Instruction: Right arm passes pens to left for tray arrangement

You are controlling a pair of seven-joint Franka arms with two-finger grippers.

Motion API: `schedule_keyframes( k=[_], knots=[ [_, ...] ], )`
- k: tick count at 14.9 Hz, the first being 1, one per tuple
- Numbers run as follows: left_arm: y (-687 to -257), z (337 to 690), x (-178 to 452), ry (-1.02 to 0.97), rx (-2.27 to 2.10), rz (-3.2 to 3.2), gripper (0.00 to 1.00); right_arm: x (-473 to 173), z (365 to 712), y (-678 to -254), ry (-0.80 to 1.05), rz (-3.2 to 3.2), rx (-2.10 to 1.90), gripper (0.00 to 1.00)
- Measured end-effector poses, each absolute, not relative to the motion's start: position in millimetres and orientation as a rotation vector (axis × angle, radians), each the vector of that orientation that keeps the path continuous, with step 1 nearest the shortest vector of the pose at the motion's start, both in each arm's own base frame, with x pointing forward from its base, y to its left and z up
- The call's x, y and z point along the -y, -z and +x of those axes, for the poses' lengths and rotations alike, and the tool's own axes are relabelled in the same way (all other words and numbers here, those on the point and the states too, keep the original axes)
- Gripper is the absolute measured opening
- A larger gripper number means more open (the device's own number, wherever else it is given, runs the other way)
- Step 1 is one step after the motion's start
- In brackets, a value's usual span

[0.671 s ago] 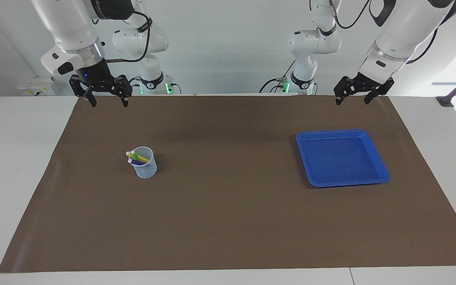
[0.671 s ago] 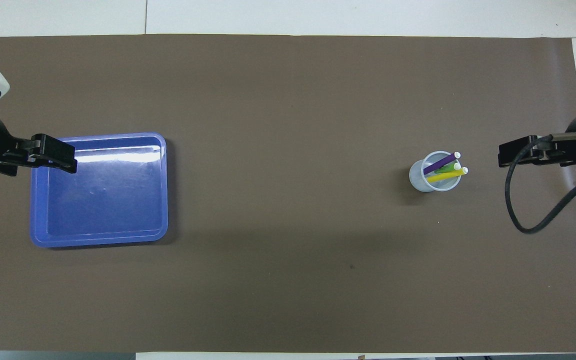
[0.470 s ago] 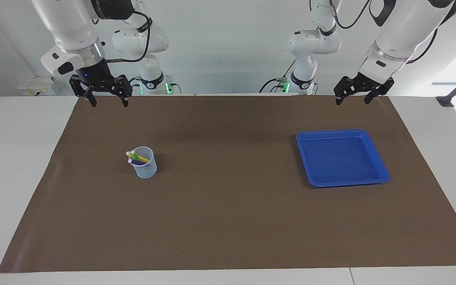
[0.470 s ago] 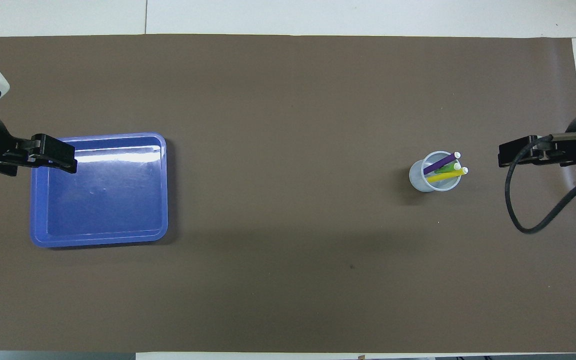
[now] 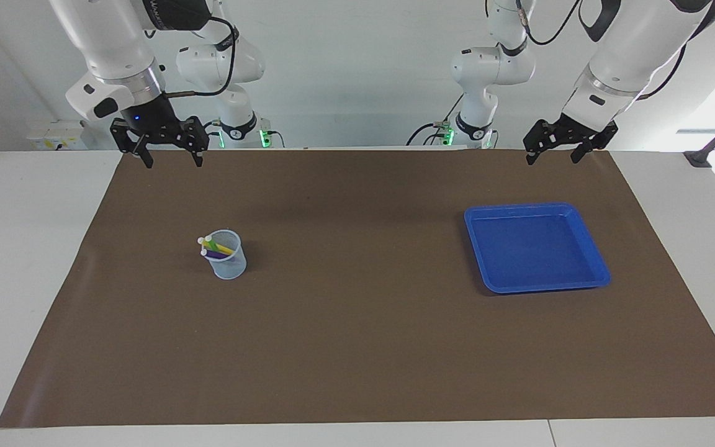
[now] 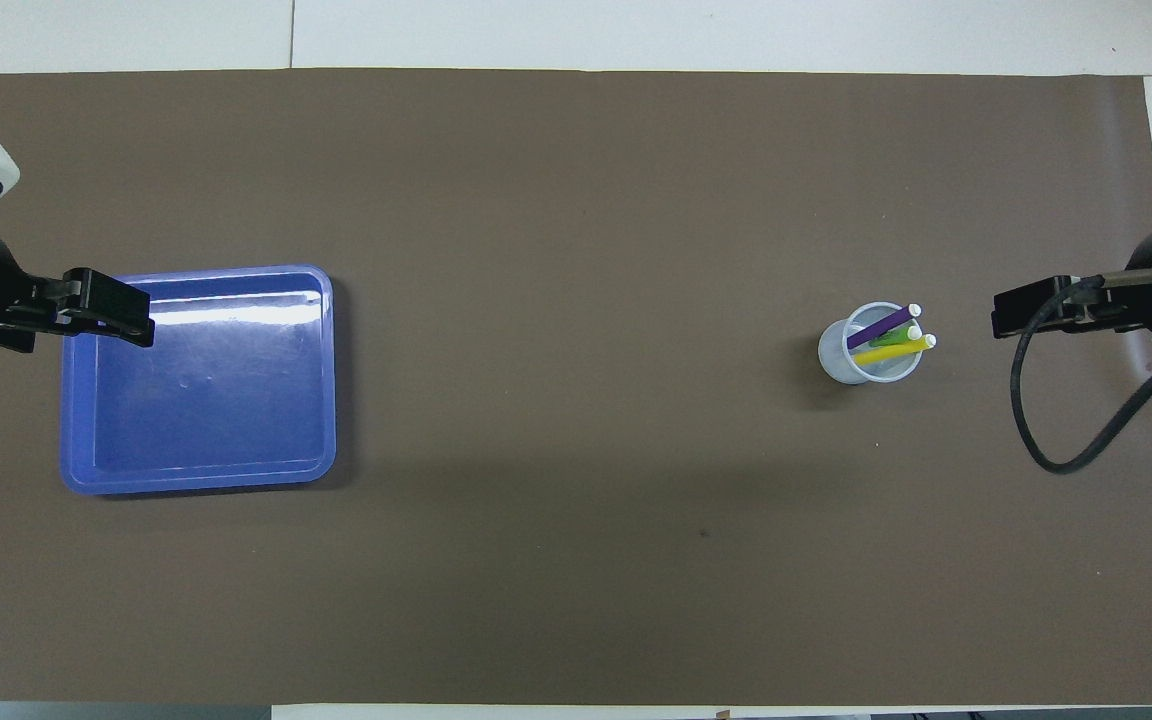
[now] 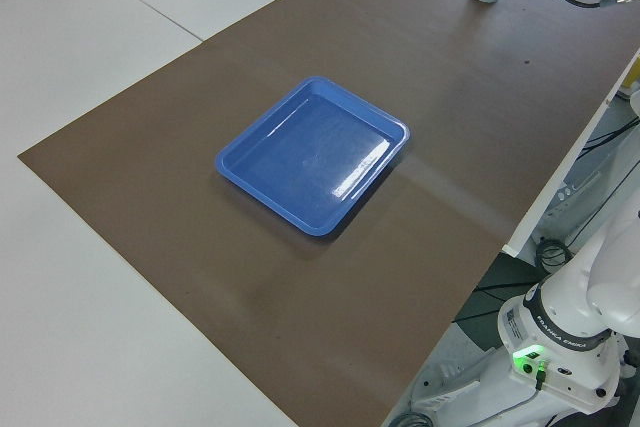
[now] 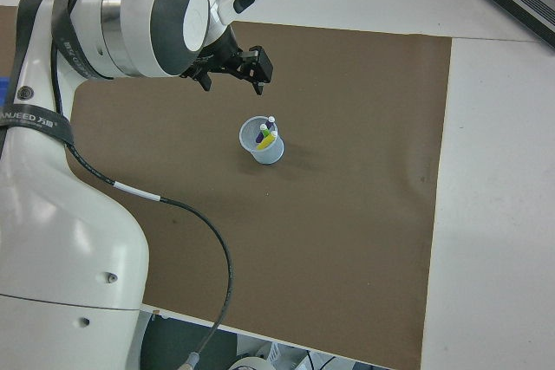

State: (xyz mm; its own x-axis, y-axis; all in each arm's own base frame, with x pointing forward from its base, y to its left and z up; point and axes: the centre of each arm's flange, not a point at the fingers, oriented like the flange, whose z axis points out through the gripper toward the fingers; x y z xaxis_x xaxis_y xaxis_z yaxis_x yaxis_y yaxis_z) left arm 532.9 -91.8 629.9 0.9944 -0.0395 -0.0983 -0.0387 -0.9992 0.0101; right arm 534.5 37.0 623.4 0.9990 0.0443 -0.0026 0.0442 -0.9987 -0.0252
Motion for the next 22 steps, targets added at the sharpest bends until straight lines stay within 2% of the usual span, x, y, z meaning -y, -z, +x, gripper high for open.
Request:
schedule_keyframes(
  k=[4,13,17,22],
  knots=[
    [-630,533,92,0.154,0.061,3.129,1.0,-31,551,-607,0.034,-3.027,0.169,1.0],
    [-630,533,92,0.154,0.061,3.129,1.0,0,613,-505,0.032,-2.839,0.234,1.0],
    [-630,533,92,0.154,0.061,3.129,1.0,10,624,-468,0.045,-2.81,0.231,1.0],
    [-630,533,92,0.154,0.061,3.129,1.0,11,618,-422,-0.028,-2.784,0.179,0.99]
  ],
)
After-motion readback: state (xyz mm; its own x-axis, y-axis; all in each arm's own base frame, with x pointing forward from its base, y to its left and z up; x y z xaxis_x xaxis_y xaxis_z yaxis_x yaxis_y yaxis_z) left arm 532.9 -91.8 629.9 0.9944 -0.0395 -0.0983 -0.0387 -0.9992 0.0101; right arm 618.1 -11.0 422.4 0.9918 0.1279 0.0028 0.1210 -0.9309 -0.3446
